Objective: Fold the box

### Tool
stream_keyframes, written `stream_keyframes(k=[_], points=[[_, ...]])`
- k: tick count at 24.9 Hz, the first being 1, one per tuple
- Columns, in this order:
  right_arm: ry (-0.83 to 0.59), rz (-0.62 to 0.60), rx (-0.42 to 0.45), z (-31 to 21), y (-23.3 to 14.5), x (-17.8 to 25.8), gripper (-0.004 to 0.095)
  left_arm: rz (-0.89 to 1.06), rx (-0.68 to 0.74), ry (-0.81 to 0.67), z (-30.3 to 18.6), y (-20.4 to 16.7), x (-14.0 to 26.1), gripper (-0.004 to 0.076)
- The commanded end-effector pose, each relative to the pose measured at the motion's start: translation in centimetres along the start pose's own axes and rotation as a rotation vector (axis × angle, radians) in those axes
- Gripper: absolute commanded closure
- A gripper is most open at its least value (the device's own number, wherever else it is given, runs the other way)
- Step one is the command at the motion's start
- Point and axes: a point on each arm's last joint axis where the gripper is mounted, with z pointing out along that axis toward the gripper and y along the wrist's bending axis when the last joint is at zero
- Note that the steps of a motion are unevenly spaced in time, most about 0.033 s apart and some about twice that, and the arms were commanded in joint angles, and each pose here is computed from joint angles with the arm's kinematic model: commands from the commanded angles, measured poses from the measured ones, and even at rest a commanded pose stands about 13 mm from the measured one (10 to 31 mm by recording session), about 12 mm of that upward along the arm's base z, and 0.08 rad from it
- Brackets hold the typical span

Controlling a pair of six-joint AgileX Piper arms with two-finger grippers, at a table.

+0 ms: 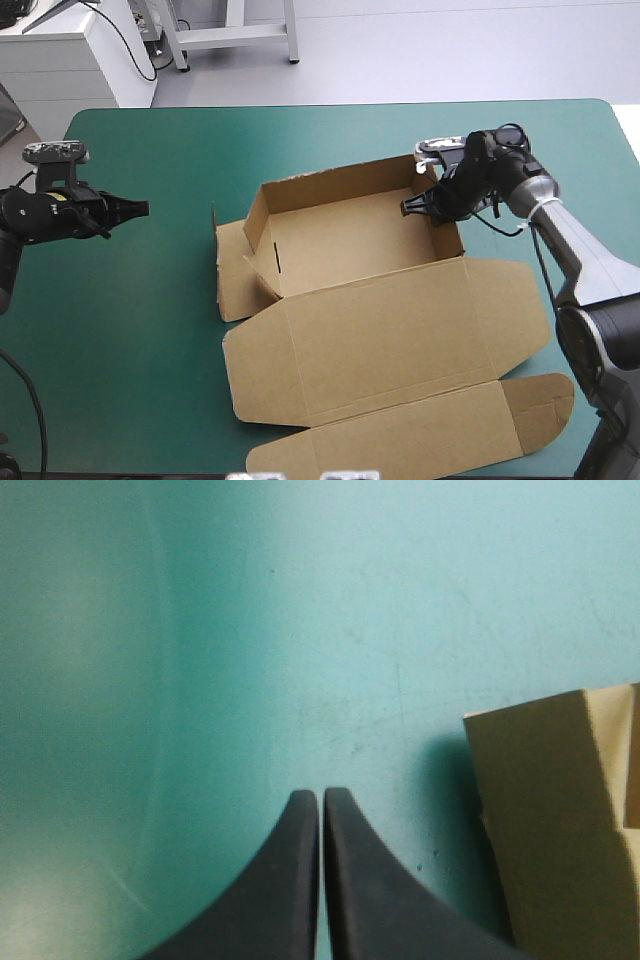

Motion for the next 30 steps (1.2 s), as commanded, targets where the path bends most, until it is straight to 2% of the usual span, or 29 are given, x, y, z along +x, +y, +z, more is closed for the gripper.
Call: stream_keyframes(k=[1, 5, 7, 11, 20, 30], points=[[-0.19, 0.055, -0.026, -6.7, -1.4, -0.3, 0.0928, -0.15, 0.064, -0.126, -0.7, 1.1, -1.6, 0.0725], [-0.342, 0.116, -0.136, -11.5, -3.2, 0.3, 0.0927, -0.279, 0.283, -0.117, 0.9, 1.5, -2.0, 0.0725], [-0.4, 0.117, -0.18, -13.8, -3.5, 0.9, 0.0927, -0.349, 0.472, -0.103, 2.6, 0.8, -2.3, 0.0725], [-0.474, 0.105, -0.201, -16.0, -2.8, 1.5, 0.0927, -0.363, 0.828, -0.132, 2.8, -1.4, -3.1, 0.0732], [-0.508, 0.059, -0.244, -15.9, -0.4, 1.0, 0.0926, -0.29, 0.93, -0.105, 2.4, -4.9, -3.2, 0.0732], [-0.6, 0.042, -0.192, -15.7, 1.3, 0.0, 0.0921, -0.156, 0.934, -0.173, -2.9, -6.6, -2.9, 0.0732]])
